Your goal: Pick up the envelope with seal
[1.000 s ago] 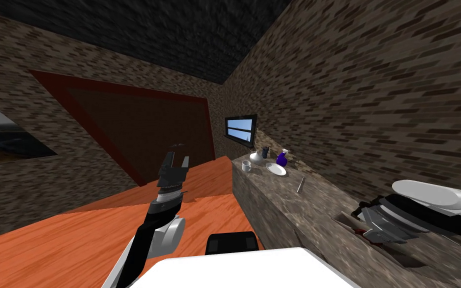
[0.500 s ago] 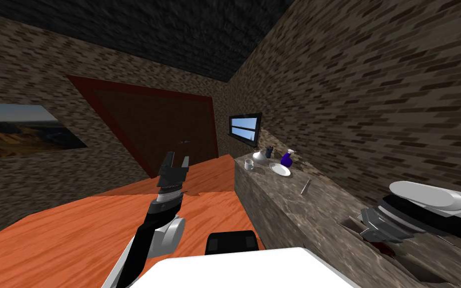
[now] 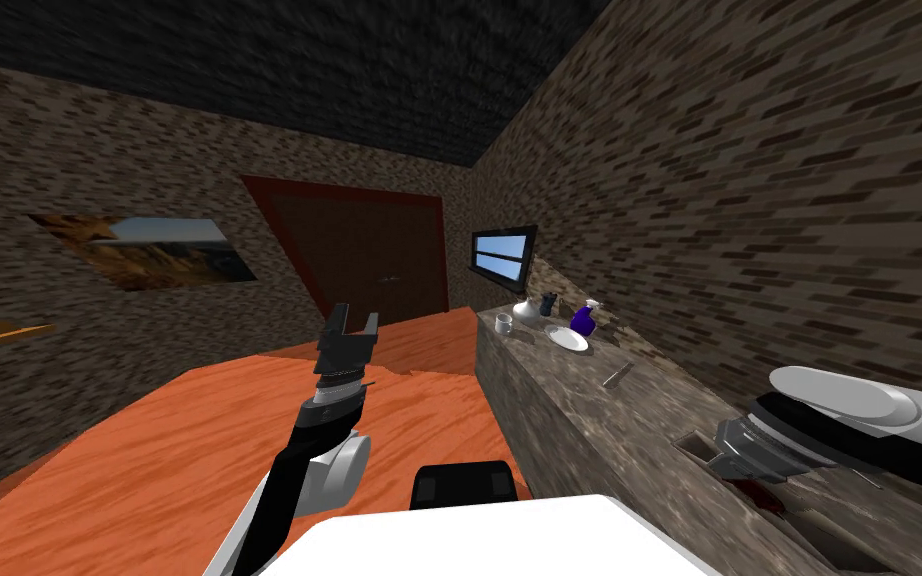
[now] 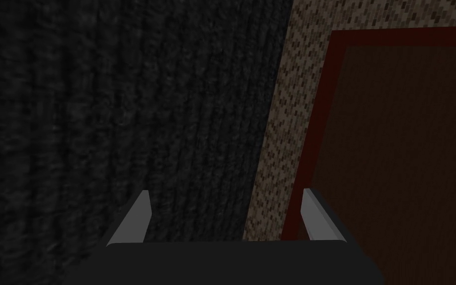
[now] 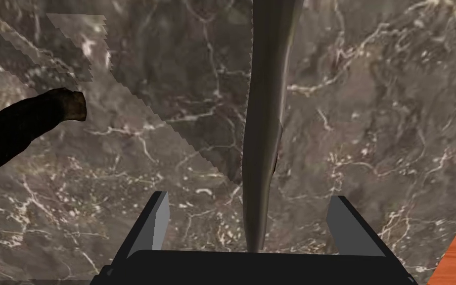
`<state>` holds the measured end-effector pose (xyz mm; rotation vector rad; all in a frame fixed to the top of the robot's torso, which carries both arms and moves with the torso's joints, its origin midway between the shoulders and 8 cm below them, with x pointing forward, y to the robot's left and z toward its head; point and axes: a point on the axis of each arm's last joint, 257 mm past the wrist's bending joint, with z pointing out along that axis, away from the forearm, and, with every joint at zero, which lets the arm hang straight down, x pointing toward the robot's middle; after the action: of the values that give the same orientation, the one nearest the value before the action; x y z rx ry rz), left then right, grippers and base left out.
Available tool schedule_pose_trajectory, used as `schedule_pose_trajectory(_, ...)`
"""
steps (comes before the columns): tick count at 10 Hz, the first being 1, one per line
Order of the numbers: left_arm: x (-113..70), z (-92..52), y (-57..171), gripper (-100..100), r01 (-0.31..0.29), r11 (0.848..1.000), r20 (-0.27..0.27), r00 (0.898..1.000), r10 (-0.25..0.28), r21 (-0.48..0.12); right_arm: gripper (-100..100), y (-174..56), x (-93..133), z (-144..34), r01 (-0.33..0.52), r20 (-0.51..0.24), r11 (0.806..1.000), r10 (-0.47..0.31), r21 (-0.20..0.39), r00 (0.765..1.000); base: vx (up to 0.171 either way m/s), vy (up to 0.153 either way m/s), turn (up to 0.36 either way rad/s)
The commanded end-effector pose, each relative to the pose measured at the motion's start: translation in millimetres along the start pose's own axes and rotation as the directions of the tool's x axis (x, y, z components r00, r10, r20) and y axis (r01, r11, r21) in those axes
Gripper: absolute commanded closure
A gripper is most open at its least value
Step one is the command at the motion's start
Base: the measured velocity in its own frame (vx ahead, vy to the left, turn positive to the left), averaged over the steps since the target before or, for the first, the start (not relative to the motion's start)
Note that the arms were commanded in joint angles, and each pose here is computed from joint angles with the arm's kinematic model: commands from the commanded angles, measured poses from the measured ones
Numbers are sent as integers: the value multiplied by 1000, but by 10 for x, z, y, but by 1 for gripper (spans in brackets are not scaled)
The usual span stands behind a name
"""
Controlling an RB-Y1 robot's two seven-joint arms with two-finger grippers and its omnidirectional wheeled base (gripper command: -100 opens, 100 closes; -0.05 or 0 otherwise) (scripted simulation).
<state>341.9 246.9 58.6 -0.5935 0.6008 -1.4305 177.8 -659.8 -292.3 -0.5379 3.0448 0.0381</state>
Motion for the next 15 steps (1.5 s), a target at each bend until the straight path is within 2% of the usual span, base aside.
schedule_pose_trajectory(1, 0, 0, 0, 0, 0, 1000, 0, 1000, 0, 0, -100, 10, -13, 47, -42, 2, 999, 42, 2, 999, -195, -22, 260)
schedule_pose_trajectory(2, 0, 0, 0, 0, 0, 1000, 0, 1000, 0, 0, -100, 19, -20, 72, -65, 2, 998, 65, 3, 998, -201, -42, 246)
schedule_pose_trajectory(3, 0, 0, 0, 0, 0, 1000, 0, 1000, 0, 0, -100, 19, -12, 52, -47, 2, 999, 47, 2, 999, -85, -21, 46)
schedule_pose_trajectory(4, -1, -1, 1, 0, 0, 1000, 0, 1000, 0, 0, 100, 18, -16, 55, -53, 2, 999, 53, 3, 999, -15, -3, -12)
schedule_pose_trajectory(8, -1, -1, 0, 0, 0, 1000, 0, 1000, 0, 0, 100, 13, -12, 52, -54, 2, 999, 54, 4, 999, -2, -1, 0)
schedule_pose_trajectory(9, -1, -1, 0, 0, 0, 1000, 0, 1000, 0, 0, 0, 13, -12, 52, -54, 2, 999, 54, 4, 999, 0, 0, 0)
schedule_pose_trajectory(10, -1, -1, 0, 0, 0, 1000, 0, 1000, 0, 0, 100, 3, -6, 21, -18, 1, 1000, 18, 1, 1000, 130, 3, -328)
schedule_pose_trajectory(15, -1, -2, 0, 0, 0, 1000, 0, 1000, 0, 0, 100, -34, 24, -107, 100, -1, 995, -100, -5, 995, 194, 61, -261)
